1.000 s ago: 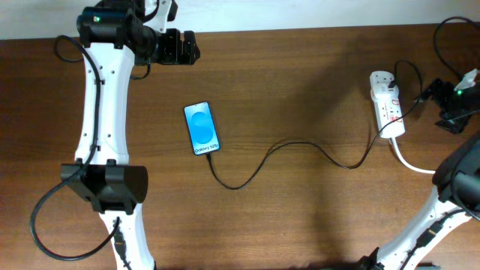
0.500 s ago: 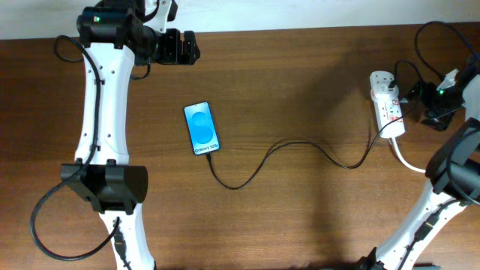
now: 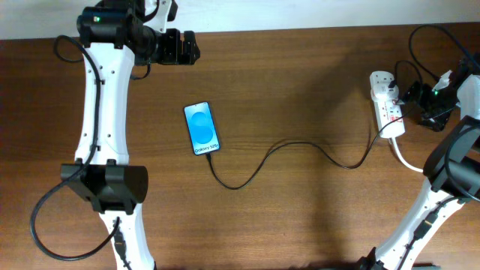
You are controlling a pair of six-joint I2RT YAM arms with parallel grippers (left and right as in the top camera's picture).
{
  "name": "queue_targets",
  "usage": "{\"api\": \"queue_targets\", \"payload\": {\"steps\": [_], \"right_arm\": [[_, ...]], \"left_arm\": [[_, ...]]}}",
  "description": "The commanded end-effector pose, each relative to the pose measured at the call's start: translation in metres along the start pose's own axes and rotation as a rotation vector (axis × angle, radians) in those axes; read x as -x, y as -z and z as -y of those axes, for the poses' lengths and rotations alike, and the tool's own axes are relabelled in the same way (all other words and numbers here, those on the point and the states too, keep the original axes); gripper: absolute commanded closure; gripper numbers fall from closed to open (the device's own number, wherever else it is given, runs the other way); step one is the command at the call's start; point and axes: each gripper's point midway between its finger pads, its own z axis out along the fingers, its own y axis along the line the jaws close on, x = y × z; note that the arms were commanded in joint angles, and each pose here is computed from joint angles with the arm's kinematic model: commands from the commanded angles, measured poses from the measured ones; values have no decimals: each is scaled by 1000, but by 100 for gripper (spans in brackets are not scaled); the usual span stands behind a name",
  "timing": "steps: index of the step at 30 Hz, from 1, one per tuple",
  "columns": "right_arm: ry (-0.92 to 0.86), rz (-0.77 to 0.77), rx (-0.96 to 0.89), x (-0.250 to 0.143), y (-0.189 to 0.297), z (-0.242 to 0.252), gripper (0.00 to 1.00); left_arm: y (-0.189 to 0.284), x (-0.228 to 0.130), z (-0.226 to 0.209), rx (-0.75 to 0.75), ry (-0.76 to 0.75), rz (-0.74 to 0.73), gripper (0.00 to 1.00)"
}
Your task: Plug charger to phone and switch on socket
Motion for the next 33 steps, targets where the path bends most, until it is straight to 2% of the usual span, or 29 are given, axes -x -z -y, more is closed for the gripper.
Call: {"api": "queue_targets", "payload": {"steps": [1,20,33], "right_arm": [[-35,-30,-16,-5,-22,-3,5],[-40,-85,3,-18,-22,-8,6],[20,-99,2,-28,-30,-35,6]], "left_arm": [[7,4,3,-14,-19,19,1],[7,3,3,-14,-19,19,1],[7,3,3,-14,-19,19,1]]}}
